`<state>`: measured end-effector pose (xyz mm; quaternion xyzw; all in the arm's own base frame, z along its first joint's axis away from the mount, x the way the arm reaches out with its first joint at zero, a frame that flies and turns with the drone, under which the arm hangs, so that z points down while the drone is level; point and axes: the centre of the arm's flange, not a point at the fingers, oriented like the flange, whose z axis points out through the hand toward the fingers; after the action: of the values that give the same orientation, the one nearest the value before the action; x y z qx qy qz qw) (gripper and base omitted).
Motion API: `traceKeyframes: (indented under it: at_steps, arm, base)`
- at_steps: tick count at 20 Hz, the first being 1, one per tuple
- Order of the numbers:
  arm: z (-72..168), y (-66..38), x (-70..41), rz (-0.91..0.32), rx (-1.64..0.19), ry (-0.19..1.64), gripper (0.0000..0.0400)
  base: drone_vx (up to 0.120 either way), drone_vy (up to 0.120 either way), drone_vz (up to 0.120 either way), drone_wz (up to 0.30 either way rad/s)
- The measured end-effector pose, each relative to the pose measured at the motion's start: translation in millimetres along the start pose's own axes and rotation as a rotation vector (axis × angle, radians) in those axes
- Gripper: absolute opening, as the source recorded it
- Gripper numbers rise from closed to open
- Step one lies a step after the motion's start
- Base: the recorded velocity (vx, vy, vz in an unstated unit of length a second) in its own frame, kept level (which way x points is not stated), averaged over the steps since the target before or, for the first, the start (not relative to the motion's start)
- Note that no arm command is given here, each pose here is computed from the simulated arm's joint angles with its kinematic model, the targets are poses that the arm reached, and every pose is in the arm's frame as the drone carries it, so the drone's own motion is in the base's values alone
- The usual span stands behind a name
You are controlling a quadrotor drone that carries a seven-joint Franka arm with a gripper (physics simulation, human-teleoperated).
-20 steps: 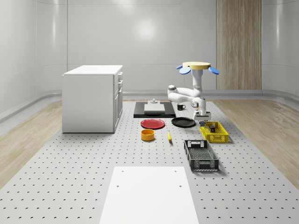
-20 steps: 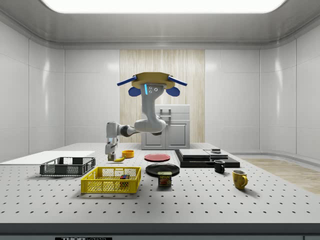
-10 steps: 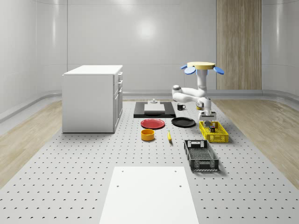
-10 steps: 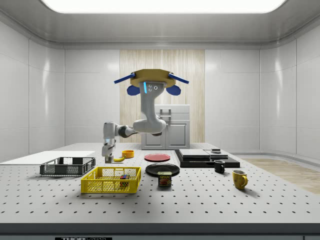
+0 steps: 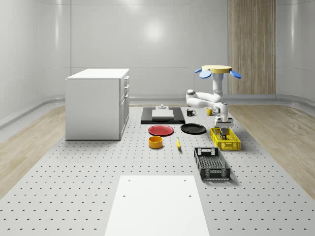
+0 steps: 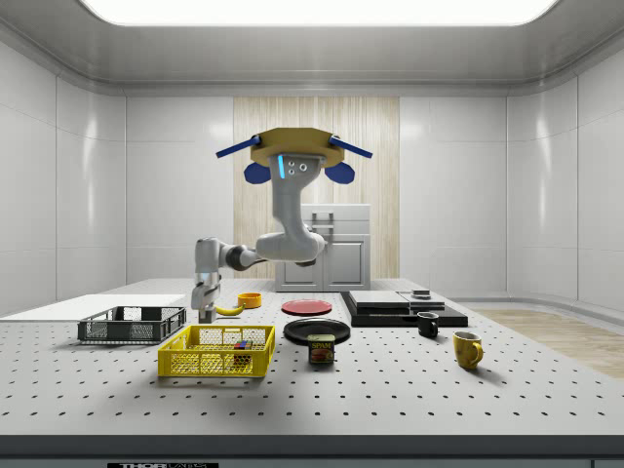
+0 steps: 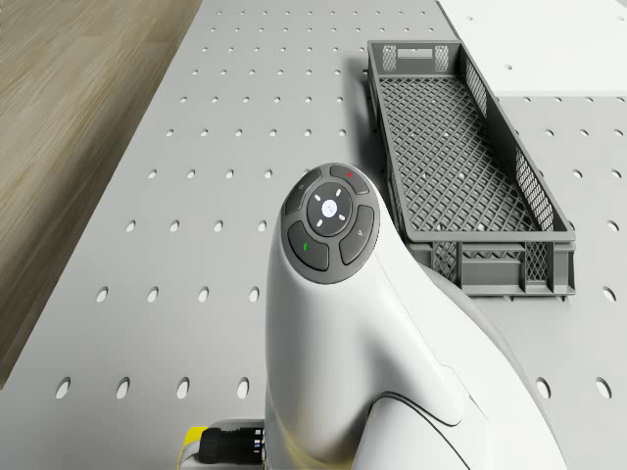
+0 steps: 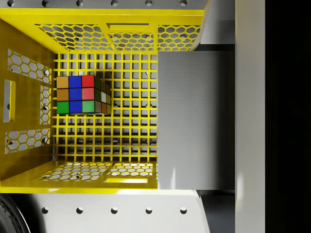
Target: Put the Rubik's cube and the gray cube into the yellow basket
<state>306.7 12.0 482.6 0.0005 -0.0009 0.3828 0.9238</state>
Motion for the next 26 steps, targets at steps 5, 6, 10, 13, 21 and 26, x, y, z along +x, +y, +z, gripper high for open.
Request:
traceKeyframes:
  at_steps: [5,6,10,13,21,26]
  arm:
    - [0.0,0.0,0.0,0.000,0.000,0.000,0.0250]
    - [0.0,0.0,0.0,0.000,0.000,0.000,0.0250]
    - [0.0,0.0,0.0,0.000,0.000,0.000,0.0250]
    - [4.9,0.0,0.0,0.000,0.000,0.000,0.0250]
    - [30.1,0.1,0.1,0.000,0.000,0.000,0.0250]
    - [42.9,0.1,0.1,0.000,0.000,0.000,0.0262]
  base:
    - [0.000,0.024,-0.096,0.000]
    - [0.000,0.000,-0.120,0.000]
    - [0.000,0.000,-0.120,0.000]
    - [0.000,0.000,0.000,0.000]
    - [0.000,0.000,0.000,0.000]
    - [0.000,0.000,0.000,0.000]
